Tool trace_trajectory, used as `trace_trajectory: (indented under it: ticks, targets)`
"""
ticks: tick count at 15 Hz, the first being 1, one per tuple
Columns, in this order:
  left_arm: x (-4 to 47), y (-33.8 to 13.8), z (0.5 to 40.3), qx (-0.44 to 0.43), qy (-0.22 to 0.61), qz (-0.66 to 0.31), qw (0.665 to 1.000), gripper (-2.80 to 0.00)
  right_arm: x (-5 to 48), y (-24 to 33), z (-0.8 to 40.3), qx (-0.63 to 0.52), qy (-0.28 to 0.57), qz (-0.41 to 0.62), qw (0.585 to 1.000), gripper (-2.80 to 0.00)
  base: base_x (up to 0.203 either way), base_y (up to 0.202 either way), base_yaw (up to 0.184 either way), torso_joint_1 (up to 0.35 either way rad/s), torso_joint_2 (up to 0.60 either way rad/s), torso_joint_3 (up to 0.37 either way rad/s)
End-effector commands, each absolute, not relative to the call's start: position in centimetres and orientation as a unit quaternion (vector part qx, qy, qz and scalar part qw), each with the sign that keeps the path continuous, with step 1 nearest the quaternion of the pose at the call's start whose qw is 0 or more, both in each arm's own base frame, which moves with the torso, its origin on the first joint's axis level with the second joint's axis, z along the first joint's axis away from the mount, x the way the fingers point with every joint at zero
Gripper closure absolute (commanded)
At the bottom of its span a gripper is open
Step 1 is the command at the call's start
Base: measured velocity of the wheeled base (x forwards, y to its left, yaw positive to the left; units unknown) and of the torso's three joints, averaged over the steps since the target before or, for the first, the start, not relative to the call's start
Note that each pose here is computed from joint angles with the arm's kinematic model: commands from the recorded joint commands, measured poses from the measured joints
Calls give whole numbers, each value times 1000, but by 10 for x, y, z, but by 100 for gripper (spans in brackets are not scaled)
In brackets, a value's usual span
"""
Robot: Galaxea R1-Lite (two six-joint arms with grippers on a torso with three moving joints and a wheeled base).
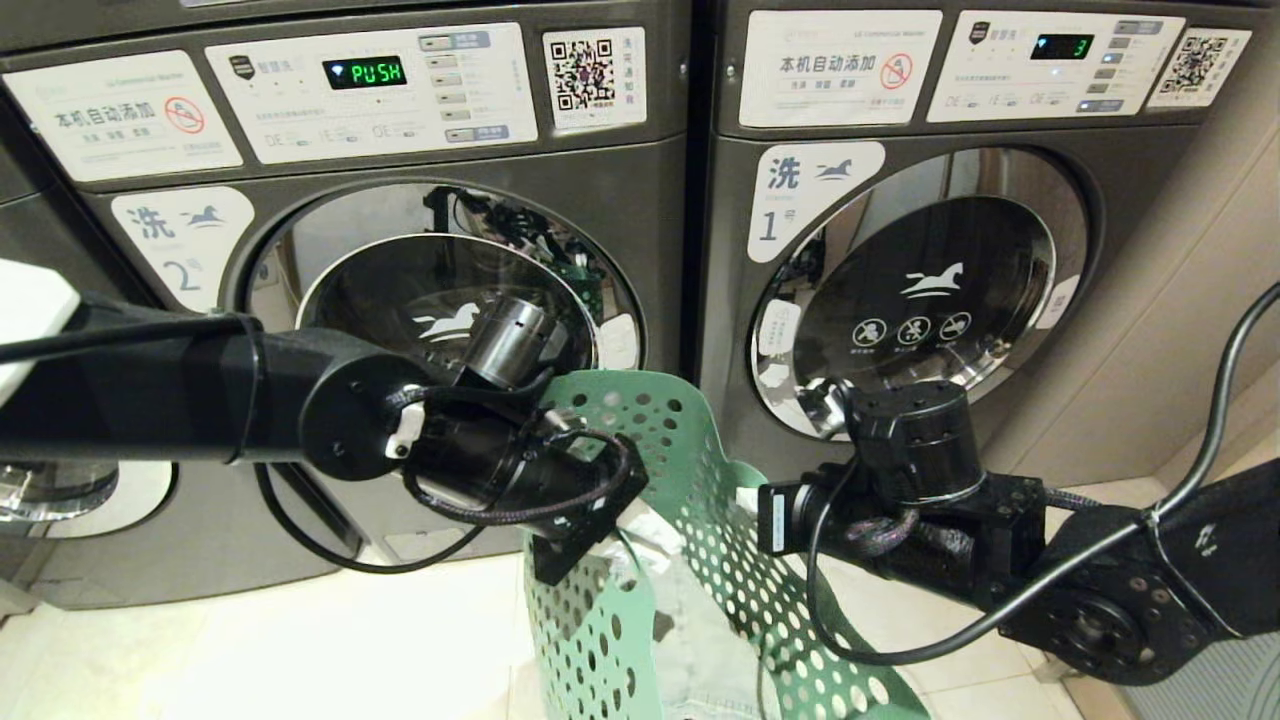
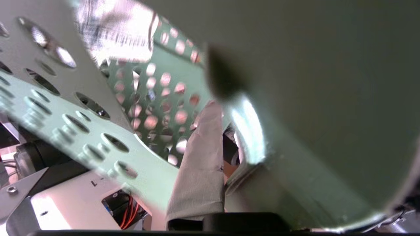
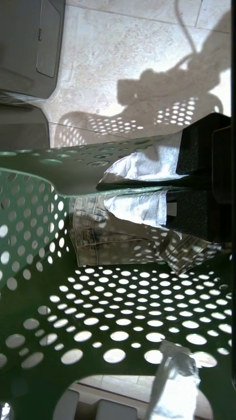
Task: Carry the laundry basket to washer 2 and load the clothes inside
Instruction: Pick up the clothes basket and put it beside the washing machine
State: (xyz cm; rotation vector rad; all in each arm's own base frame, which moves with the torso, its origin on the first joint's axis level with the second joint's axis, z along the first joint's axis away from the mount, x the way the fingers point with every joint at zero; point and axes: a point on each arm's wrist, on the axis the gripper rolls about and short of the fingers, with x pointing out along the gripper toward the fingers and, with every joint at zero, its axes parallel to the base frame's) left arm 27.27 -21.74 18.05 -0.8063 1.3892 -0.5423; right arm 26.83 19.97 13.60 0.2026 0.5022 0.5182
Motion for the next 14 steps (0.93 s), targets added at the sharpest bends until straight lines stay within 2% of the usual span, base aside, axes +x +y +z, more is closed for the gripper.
trace_trajectory:
  ticks: [1, 5, 8, 14]
  targets:
    - [274, -218, 178, -358, 619, -236, 658, 0, 270, 201, 134, 99, 247, 253, 930, 0, 0, 0, 0, 0, 0, 0]
    - [275, -218, 177, -358, 620, -236, 657, 0, 271, 202, 134, 99, 246, 253, 930, 0, 0, 0, 0, 1, 0, -20]
    - [276, -219, 176, -358, 623, -241, 652, 0, 272, 202, 134, 99, 245, 252, 931, 0, 0, 0, 0, 2, 3, -162]
    - [300, -238, 184, -356, 598, -272, 665, 0, 282, 194, 144, 74, 216, 244, 943, 0, 0, 0, 0, 4, 0, -196]
